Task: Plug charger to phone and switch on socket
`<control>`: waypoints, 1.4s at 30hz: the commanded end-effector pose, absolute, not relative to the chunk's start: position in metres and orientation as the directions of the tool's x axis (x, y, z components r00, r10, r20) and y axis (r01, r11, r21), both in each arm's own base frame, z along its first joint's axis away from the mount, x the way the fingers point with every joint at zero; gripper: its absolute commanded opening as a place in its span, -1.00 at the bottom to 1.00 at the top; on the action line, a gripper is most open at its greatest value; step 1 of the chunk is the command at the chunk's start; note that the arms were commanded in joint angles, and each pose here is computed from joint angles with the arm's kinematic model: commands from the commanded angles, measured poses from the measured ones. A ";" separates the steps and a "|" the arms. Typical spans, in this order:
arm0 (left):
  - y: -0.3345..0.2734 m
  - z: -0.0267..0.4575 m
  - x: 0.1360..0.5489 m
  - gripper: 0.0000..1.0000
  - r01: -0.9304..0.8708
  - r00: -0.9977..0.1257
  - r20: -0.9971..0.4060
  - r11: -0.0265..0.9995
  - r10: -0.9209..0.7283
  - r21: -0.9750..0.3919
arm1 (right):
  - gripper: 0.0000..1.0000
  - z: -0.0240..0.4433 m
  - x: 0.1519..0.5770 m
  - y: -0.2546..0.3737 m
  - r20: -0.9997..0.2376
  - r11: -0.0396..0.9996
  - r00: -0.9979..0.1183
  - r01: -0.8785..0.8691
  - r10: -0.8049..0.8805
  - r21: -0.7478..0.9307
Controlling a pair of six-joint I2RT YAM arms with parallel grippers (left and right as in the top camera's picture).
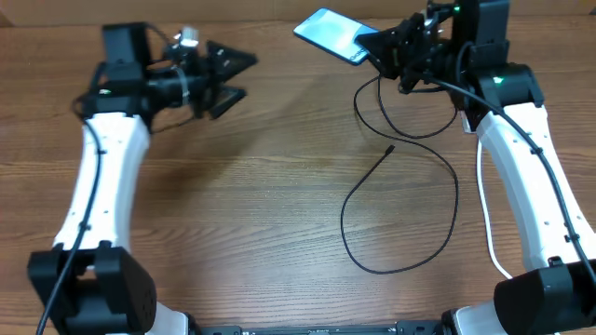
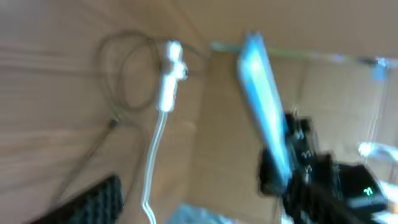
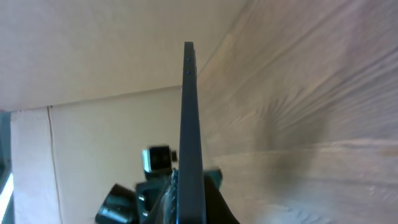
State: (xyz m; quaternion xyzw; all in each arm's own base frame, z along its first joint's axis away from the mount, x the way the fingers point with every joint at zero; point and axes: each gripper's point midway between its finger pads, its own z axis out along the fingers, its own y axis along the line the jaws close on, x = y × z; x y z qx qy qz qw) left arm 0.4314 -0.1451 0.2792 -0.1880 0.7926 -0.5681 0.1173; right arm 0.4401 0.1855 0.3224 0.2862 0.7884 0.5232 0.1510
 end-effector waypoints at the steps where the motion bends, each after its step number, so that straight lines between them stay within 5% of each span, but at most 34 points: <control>1: -0.193 0.302 0.441 0.70 -0.314 -0.876 0.241 0.115 -0.419 -0.942 | -0.93 0.345 0.433 0.210 0.111 0.231 -0.770 0.322 0.628 0.918; 6: -0.207 0.313 0.453 0.72 -0.384 -0.819 0.324 0.032 -0.473 -0.923 | -0.93 0.346 0.429 0.225 0.118 0.226 -0.769 0.325 0.628 0.918; 16: -0.210 0.310 0.454 0.45 -0.529 -0.727 0.483 -0.050 -0.489 -0.847 | -0.93 0.343 0.428 0.235 0.154 0.204 -0.741 0.368 0.654 0.907; 25: -0.208 0.308 0.457 0.20 -0.532 -0.711 0.483 -0.059 -0.511 -0.845 | -0.93 0.343 0.429 0.252 0.086 0.231 -0.707 0.341 0.702 0.911; 42: -0.203 0.294 0.457 0.08 -0.594 -0.654 0.525 -0.060 -0.545 -0.802 | -0.93 0.342 0.425 0.264 0.063 0.243 -0.689 0.337 0.722 0.909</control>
